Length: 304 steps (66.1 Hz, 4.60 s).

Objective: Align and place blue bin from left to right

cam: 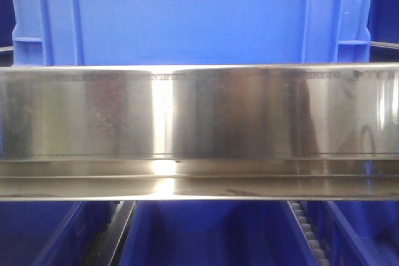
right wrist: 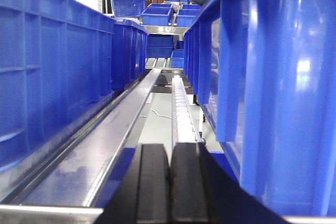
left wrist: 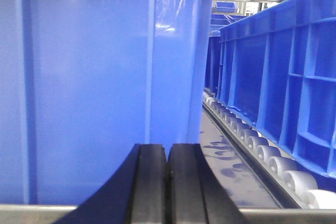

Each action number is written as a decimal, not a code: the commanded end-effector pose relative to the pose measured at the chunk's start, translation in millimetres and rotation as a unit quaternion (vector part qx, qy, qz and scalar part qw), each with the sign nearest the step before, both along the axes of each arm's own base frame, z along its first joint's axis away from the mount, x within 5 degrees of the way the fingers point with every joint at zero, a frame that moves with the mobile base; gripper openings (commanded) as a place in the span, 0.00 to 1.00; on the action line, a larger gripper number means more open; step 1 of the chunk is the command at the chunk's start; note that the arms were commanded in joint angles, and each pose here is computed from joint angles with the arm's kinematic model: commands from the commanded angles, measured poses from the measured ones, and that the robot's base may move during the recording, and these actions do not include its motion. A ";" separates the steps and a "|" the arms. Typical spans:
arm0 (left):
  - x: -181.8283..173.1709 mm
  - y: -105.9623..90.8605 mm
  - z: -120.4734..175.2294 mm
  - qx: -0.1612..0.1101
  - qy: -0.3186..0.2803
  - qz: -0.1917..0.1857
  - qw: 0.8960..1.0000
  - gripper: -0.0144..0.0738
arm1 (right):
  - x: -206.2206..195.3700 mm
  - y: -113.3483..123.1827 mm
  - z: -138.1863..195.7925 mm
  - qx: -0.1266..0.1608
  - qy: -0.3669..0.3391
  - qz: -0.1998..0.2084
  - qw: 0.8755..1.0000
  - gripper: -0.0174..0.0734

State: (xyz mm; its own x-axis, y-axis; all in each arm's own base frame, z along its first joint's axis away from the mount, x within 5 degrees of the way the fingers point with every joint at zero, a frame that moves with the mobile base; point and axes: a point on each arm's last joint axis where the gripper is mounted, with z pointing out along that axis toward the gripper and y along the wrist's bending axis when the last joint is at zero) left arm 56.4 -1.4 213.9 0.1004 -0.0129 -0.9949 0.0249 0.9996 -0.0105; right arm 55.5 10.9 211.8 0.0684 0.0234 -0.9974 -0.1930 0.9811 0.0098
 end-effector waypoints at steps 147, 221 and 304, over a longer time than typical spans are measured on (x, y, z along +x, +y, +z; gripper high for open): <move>34.8 1.9 235.0 0.019 0.017 0.016 1.000 0.04 | 7.1 2.1 195.0 0.001 -0.039 0.003 0.999 0.01; 108.6 -9.1 254.6 -0.026 0.092 -0.024 0.995 0.04 | 75.0 16.8 230.3 0.011 0.033 0.012 0.999 0.01; 286.0 -103.4 248.9 0.002 0.362 0.026 0.932 0.04 | 212.9 122.4 242.8 -0.023 0.349 0.006 0.937 0.04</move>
